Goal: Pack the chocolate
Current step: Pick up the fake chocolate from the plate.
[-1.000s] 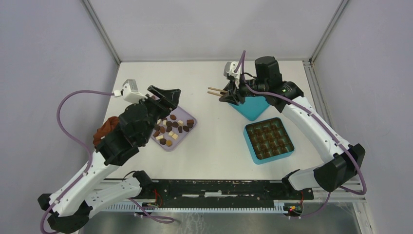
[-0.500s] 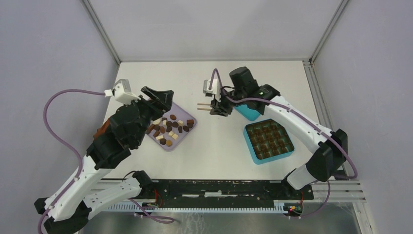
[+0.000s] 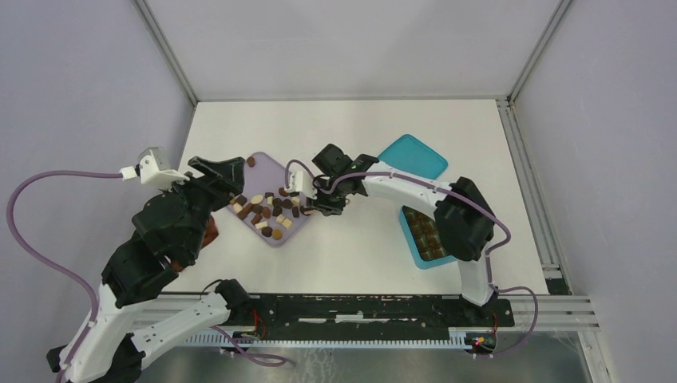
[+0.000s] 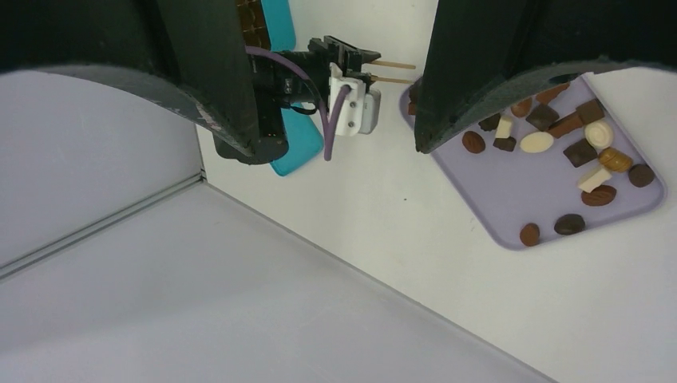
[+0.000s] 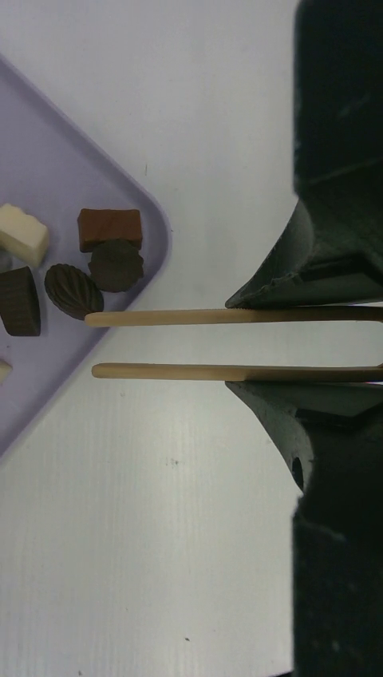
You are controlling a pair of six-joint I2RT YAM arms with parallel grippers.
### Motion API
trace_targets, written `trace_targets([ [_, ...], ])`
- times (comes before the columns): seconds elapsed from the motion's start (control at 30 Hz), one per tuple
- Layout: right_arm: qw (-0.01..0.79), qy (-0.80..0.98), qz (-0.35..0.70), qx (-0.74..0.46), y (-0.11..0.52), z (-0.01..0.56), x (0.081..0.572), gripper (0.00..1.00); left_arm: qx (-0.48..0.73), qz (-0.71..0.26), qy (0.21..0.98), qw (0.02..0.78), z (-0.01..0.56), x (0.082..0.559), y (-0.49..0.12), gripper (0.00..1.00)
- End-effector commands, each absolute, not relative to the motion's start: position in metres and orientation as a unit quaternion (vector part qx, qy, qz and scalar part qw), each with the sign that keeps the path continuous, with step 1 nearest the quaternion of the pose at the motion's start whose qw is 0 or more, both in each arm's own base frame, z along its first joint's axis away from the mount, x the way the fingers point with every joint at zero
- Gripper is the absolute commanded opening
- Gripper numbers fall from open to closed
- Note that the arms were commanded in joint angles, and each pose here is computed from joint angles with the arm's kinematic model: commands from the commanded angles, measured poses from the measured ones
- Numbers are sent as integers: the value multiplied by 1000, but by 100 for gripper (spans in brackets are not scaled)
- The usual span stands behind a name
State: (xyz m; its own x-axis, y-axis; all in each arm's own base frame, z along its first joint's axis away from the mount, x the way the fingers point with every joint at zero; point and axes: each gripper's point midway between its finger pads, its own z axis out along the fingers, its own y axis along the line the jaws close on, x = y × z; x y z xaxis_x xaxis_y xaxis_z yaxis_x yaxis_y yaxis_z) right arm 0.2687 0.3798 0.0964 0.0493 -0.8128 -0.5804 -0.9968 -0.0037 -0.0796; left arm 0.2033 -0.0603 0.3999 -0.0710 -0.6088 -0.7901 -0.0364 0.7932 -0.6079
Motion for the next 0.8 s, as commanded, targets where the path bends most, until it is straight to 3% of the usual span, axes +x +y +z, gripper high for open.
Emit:
trace_targets([
  [0.0,265,682,157,-663,396,103,295,37,-236,-187,705,643,390,201,-47,77],
  [0.77,234,724,95,-642,407,54,308,40,-267,-188,685,651,384,186,-22,76],
])
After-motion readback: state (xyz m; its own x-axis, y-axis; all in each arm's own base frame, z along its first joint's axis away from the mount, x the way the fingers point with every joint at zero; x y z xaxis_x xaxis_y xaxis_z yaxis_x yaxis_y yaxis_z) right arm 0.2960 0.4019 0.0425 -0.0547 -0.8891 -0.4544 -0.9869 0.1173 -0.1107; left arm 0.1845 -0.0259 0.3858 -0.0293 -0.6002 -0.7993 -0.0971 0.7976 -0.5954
